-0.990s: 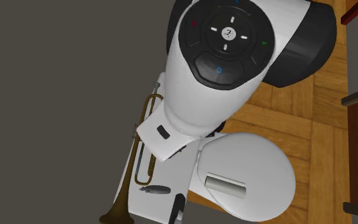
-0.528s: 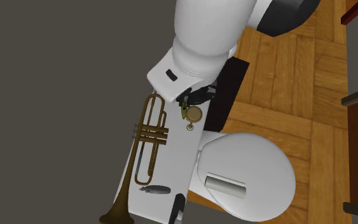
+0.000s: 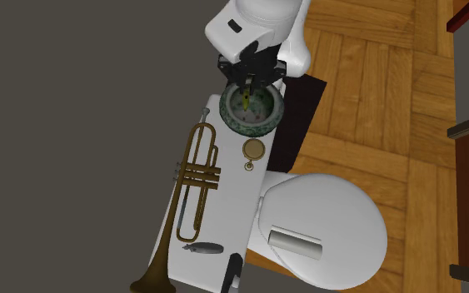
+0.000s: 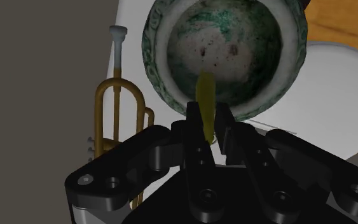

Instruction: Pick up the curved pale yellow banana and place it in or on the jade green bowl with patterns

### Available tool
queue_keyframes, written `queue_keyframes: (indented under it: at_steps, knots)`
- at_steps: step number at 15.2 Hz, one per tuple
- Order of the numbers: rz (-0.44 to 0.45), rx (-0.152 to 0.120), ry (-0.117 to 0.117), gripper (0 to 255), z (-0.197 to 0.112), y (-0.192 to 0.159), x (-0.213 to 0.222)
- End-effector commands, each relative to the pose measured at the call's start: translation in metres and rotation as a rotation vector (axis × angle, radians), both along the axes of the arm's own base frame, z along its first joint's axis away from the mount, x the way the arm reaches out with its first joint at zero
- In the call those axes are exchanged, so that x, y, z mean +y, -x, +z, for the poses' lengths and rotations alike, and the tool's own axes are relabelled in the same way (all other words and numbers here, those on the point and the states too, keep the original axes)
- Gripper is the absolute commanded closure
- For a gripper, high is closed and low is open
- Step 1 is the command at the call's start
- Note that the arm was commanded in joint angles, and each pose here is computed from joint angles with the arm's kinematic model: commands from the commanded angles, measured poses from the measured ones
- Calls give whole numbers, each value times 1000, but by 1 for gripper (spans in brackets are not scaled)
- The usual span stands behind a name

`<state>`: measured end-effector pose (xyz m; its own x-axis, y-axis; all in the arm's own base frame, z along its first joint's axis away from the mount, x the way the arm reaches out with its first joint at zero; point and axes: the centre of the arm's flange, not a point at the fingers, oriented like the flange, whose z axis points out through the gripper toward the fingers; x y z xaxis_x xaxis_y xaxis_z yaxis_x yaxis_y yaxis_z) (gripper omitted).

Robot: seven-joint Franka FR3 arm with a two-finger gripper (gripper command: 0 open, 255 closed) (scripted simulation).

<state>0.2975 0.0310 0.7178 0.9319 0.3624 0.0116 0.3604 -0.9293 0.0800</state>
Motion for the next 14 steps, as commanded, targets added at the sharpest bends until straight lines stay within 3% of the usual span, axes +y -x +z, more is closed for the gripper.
queue_keyframes:
  at_steps: [1, 2, 14]
  knots:
    - [0, 1, 0, 255, 0, 25, -8]
    - [0, 1, 0, 255, 0, 39, -13]
    - [0, 1, 0, 255, -63, 39, -13]
